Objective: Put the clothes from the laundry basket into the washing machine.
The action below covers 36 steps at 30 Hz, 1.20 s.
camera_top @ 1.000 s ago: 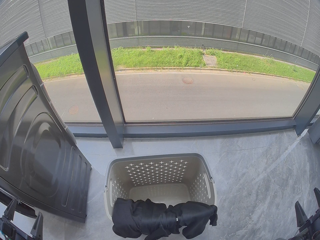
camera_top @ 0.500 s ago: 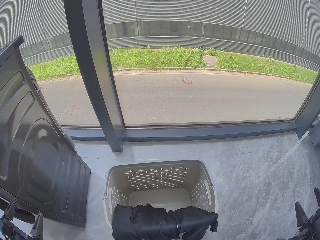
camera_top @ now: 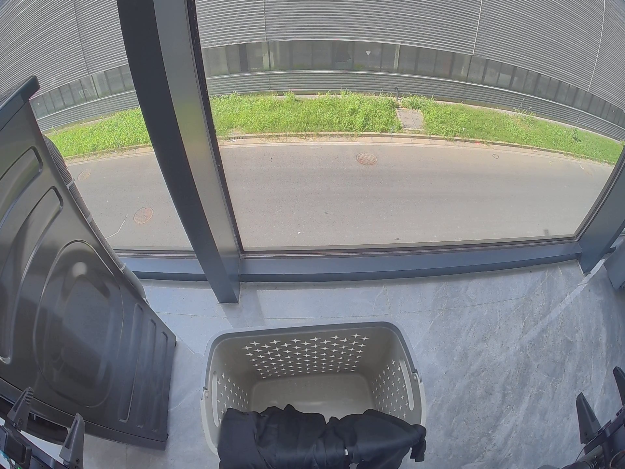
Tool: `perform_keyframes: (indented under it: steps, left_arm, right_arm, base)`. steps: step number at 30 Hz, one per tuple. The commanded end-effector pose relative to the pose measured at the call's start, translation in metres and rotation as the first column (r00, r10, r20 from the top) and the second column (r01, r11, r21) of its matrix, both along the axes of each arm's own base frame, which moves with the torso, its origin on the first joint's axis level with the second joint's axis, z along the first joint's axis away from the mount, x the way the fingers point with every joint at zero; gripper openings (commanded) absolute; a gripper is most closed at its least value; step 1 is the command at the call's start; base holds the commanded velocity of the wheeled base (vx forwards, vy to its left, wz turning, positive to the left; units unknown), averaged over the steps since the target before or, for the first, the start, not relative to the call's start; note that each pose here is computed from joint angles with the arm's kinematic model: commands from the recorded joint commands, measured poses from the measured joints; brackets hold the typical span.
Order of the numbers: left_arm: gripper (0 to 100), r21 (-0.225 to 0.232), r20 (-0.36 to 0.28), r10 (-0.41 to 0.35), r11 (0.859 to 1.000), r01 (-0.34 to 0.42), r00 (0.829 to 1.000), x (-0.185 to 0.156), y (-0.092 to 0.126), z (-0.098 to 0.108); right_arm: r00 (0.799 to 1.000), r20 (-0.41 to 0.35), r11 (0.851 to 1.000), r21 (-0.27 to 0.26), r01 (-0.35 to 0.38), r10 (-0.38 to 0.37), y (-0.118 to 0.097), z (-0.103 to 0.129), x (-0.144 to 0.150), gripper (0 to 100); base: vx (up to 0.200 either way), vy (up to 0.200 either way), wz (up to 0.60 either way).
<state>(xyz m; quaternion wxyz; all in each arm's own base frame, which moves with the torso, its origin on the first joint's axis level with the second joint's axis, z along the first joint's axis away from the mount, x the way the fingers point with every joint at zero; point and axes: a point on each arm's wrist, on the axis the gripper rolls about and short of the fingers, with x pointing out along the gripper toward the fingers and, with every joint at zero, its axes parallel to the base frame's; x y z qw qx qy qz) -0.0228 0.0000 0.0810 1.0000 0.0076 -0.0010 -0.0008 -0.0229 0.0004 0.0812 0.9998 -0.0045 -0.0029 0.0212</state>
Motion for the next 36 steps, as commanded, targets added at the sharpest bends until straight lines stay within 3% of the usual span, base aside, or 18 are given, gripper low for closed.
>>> perform_keyframes:
  steps: [1, 14, 17, 36]
  left_arm:
    - [100, 0.000, 0.003, 0.000, 1.000, 0.000, 1.000, -0.0002, 0.0000, -0.0043]
    - [100, -0.003, 0.001, 0.000, 1.000, 0.000, 1.000, 0.0000, 0.0000, -0.0043]
    - [100, 0.000, 0.003, 0.000, 1.000, 0.000, 1.000, -0.0002, 0.0000, -0.0043]
    - [100, 0.000, 0.003, 0.000, 1.000, 0.000, 1.000, -0.0002, 0.0000, -0.0043]
  right_arm:
    - [1.000, -0.001, 1.000, 0.000, -0.001, 0.001, 0.0000, -0.0052, 0.0001, 100]
    - [1.000, -0.001, 1.000, 0.000, -0.001, 0.001, 0.0000, -0.0052, 0.0001, 100]
    - [1.000, -0.001, 1.000, 0.000, -0.001, 0.001, 0.0000, -0.0052, 0.0001, 100]
    - [1.000, -0.001, 1.000, 0.000, -0.001, 0.001, 0.0000, -0.0052, 0.0001, 100]
  base:
    - [0.200, 0.000, 0.00]
    - [0.015, 0.000, 0.00]
    - [0.200, 0.000, 0.00]
    - [0.000, 0.000, 0.00]
